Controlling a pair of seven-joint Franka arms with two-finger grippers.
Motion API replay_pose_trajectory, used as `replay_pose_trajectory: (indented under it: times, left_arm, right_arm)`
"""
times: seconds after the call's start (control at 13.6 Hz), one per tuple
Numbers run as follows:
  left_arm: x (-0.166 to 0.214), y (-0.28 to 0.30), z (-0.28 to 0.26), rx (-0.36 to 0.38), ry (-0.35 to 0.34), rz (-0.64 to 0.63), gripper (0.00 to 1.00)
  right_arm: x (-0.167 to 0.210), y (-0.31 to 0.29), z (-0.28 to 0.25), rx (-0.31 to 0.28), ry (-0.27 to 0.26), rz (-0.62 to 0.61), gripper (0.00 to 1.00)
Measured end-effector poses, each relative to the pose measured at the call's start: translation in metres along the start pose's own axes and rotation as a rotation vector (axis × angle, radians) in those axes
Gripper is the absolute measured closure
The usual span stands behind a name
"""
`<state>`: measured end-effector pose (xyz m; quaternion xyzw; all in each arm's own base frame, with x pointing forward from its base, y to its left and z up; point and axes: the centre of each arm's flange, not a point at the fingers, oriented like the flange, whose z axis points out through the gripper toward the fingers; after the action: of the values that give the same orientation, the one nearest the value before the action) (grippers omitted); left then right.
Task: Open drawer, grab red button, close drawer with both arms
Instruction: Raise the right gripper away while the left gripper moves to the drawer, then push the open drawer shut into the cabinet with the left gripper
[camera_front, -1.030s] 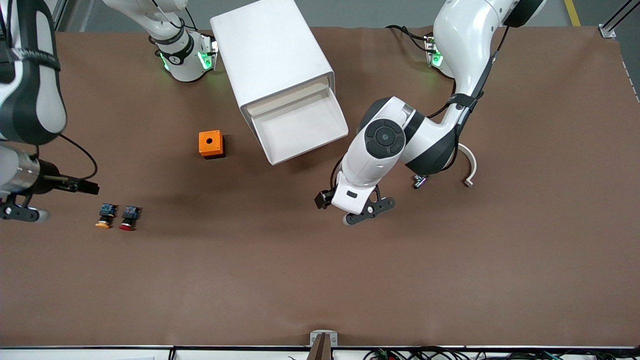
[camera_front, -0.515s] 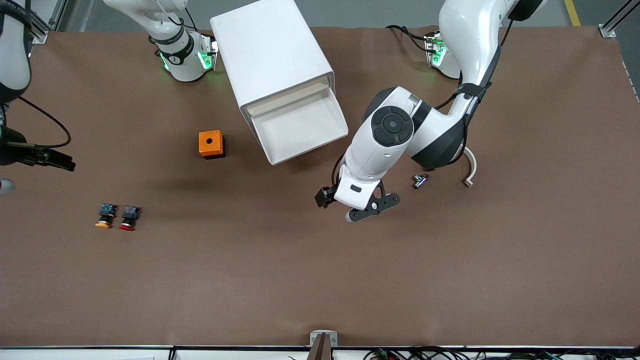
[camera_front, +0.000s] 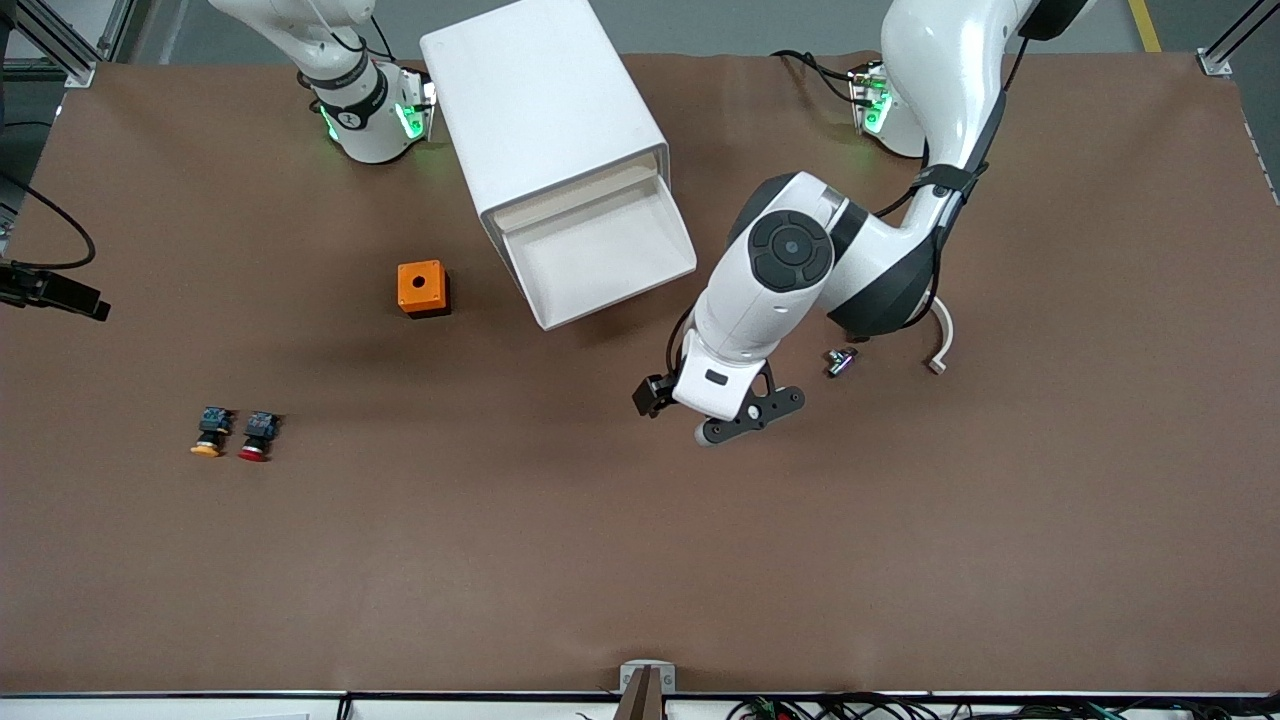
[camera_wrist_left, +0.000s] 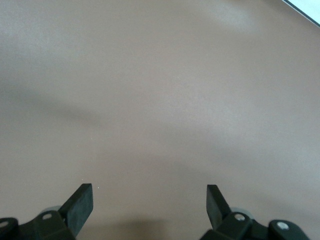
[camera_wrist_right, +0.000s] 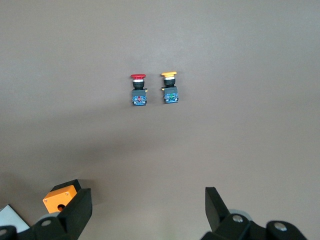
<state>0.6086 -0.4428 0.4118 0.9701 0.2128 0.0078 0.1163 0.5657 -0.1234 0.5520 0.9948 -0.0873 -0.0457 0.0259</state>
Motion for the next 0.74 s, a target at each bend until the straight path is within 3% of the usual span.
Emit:
replay_pose_trajectory:
  times: [0.44,0.74]
  left_arm:
    - [-0.045,0.017,0.038,0.039,-0.037,-0.005,0.00]
    - [-0.051,0.016,0.079,0.055,-0.052,0.006,0.00]
  right_arm:
    - [0.000,0.001,-0.024,-0.001,0.035,0.003,0.00]
    - [-0.007,0.007,-0.064,-0.001,0.065,0.015,0.00]
